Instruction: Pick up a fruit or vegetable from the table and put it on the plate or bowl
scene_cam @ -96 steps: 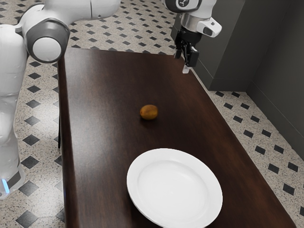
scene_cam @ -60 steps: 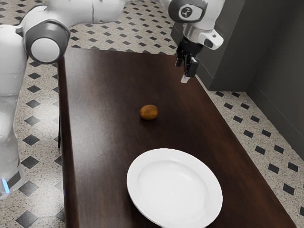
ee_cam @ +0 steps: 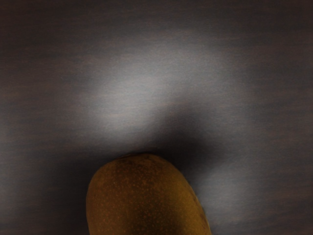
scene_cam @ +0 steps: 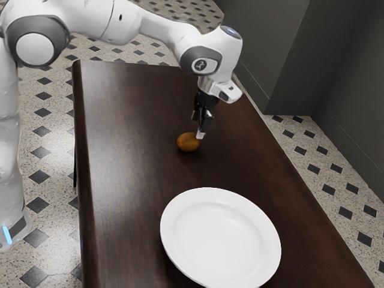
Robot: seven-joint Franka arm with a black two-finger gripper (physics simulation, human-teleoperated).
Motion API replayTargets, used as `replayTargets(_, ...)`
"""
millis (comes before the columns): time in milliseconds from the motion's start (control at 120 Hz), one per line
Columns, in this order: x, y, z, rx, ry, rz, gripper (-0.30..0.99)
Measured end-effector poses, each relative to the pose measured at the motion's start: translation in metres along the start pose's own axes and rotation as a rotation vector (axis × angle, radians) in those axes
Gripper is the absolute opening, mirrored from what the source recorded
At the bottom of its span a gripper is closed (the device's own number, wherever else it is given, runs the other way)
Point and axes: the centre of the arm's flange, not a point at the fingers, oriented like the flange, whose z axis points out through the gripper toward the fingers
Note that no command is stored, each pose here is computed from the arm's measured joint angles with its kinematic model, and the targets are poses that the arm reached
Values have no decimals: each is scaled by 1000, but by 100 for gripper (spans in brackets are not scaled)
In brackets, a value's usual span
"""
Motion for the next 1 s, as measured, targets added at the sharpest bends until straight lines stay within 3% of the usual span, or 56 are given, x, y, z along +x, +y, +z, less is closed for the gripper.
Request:
replayTargets(250, 1, 3, 25, -49, 41, 38, 69)
replayTargets(575, -15, -42, 41, -65, 48, 3, 69)
replayTargets(875, 3, 6, 42, -106, 88, 92, 69)
replayTargets(1000, 9, 4, 45, -113, 102, 87, 69)
